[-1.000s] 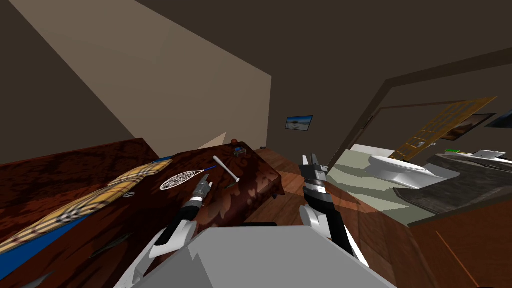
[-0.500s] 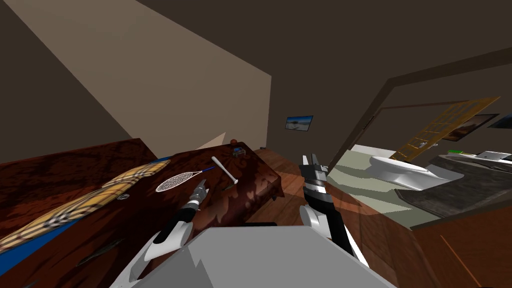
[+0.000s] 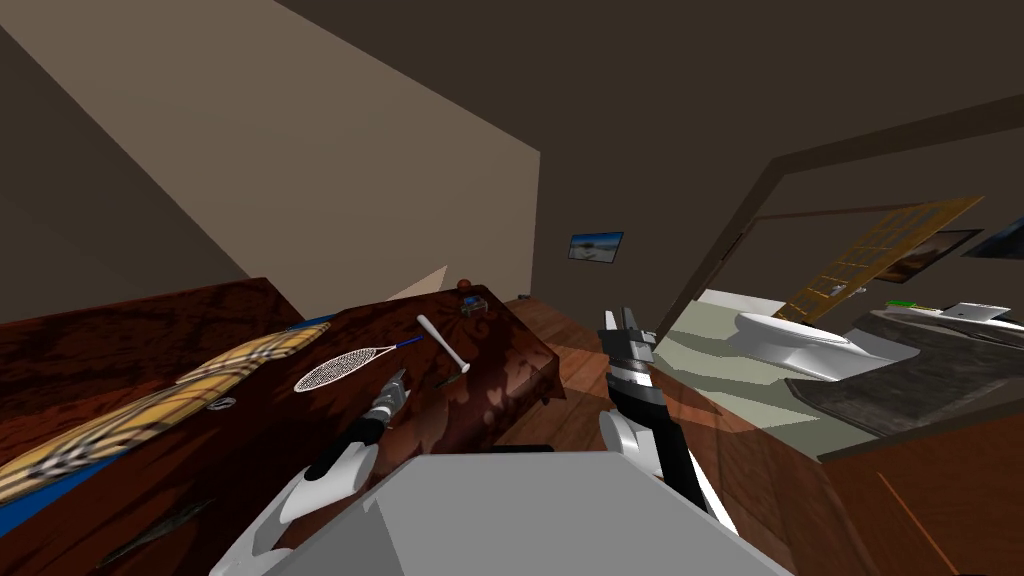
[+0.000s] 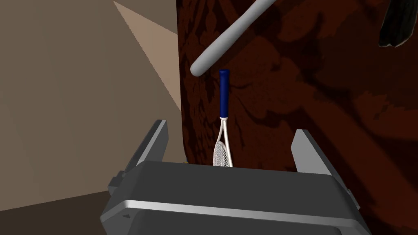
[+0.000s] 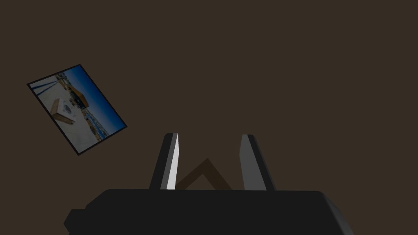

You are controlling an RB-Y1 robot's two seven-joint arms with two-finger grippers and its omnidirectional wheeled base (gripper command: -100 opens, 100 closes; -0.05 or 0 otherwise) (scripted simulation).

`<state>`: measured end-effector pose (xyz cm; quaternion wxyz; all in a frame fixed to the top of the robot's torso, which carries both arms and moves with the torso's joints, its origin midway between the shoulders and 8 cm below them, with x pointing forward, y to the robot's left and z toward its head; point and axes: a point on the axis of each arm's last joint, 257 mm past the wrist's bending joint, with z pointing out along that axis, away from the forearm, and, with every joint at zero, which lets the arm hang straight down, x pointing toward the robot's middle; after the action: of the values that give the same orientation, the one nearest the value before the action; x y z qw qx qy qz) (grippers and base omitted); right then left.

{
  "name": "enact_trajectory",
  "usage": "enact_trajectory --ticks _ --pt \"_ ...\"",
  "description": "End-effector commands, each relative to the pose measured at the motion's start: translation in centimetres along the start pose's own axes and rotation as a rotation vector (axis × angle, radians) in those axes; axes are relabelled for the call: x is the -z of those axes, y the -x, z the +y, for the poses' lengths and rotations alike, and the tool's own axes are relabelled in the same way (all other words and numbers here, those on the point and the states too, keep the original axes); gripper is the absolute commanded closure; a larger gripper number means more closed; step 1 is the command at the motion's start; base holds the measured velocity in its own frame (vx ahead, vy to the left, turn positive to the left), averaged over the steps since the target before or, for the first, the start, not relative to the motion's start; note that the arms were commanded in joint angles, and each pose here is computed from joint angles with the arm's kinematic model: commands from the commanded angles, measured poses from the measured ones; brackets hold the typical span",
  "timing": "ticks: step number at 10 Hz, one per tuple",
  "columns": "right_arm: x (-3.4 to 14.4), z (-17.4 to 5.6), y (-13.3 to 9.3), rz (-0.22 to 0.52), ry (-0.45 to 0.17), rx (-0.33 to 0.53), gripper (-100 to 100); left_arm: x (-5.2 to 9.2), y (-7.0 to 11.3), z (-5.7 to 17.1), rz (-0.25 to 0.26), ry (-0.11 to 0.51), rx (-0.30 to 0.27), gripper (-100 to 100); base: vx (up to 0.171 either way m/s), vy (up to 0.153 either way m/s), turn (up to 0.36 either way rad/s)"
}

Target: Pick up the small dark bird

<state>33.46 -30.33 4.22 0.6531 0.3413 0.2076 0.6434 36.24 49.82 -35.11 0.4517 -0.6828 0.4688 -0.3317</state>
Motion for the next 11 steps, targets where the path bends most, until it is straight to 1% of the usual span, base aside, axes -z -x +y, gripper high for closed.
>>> enact_trajectory --ticks 1,2,3,4,5,7,8,9,10,11 --pt "0.0 0.0 0.0 0.000 0.000 0.000 0 0.0 1.1 1.5 -0.019 0.049 0.006 -100 0.087 -0.064 -0.020" --pt "0.0 0.0 0.0 0.000 0.000 0.000 0 -0.2 2.4 3.2 -0.041 0.107 0.014 -100 0.078 -0.062 -0.040" --pt "0.0 0.0 0.0 0.000 0.000 0.000 0 -0.2 2.4 3.2 -0.041 0.107 0.014 -100 0.052 -0.047 -0.019" --pt "0.0 0.0 0.0 0.000 0.000 0.000 0 -0.3 3.6 4.9 -0.062 0.164 0.022 -100 0.057 -0.061 -0.057" --pt "0.0 0.0 0.0 0.000 0.000 0.000 0 -0.4 4.5 5.9 -0.076 0.205 0.029 -100 0.091 -0.097 -0.078" --pt "0.0 0.0 0.0 0.000 0.000 0.000 0 -0.3 4.9 6.6 -0.084 0.220 0.030 -100 0.053 -0.059 0.000" --pt "0.0 0.0 0.0 0.000 0.000 0.000 0 -0.1 6.0 8.1 -0.105 0.274 0.038 -100 0.053 -0.041 -0.051" --pt "0.0 0.0 0.0 0.000 0.000 0.000 0 -0.1 6.0 8.1 -0.105 0.275 0.038 -100 0.052 -0.044 -0.037" --pt "0.0 0.0 0.0 0.000 0.000 0.000 0 0.1 7.1 9.6 -0.125 0.327 0.046 -100 0.068 -0.063 -0.056" --pt "0.0 0.0 0.0 0.000 0.000 0.000 0 0.1 7.1 9.6 -0.125 0.328 0.046 -100 0.064 -0.058 -0.028"
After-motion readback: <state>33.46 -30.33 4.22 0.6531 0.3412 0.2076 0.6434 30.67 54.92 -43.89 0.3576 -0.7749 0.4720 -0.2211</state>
